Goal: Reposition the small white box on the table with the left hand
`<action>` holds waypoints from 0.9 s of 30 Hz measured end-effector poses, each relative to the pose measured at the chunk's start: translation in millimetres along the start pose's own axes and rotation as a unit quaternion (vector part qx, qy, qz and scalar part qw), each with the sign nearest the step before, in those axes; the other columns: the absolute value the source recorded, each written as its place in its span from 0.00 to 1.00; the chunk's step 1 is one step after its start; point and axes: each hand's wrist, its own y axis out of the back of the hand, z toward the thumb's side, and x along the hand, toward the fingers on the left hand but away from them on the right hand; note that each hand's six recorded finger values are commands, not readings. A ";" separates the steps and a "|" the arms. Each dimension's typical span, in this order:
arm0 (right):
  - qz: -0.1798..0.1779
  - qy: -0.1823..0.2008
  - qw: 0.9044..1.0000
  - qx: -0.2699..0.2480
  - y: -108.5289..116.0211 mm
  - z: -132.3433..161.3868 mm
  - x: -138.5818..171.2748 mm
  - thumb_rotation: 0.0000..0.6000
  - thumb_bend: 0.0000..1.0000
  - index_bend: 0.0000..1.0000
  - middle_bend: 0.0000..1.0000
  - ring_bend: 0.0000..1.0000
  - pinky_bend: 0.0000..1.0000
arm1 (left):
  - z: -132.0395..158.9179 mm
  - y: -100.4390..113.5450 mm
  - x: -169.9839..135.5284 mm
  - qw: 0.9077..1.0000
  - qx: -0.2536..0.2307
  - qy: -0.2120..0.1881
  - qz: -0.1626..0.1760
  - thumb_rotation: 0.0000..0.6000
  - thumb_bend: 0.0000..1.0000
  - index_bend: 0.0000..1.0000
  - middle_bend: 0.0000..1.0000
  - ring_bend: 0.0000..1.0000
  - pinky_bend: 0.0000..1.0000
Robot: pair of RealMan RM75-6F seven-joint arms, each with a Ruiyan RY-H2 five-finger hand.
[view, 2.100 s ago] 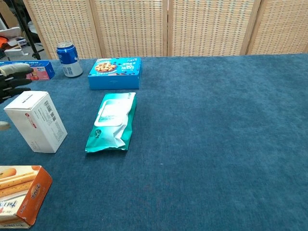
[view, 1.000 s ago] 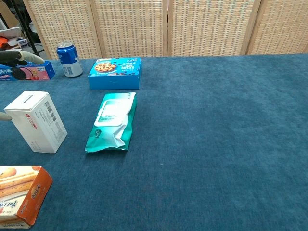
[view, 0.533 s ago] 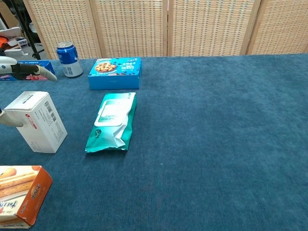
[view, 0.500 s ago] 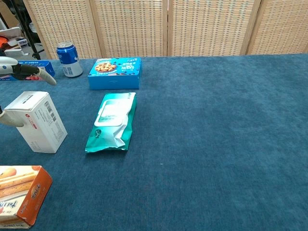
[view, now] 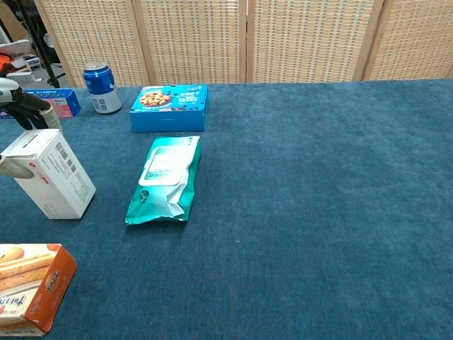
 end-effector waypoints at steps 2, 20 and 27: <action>0.000 0.001 1.000 0.000 -0.1 0.4 0.1 1.00 0.00 0.00 0.00 0.00 0.00 | -0.8 2.0 -1.0 1.000 -0.019 -0.001 0.005 1.00 0.22 0.49 0.45 0.27 0.26; 0.004 0.005 1.000 0.007 -3.5 3.9 1.2 1.00 0.00 0.00 0.00 0.00 0.00 | -47.2 -7.9 5.8 0.892 -0.443 -0.093 0.009 1.00 0.28 0.53 0.47 0.27 0.26; 0.004 0.002 1.000 0.008 -3.9 3.0 0.6 1.00 0.00 0.00 0.00 0.00 0.00 | -79.7 -33.2 20.9 0.863 -0.492 -0.111 -0.028 1.00 0.27 0.53 0.47 0.27 0.26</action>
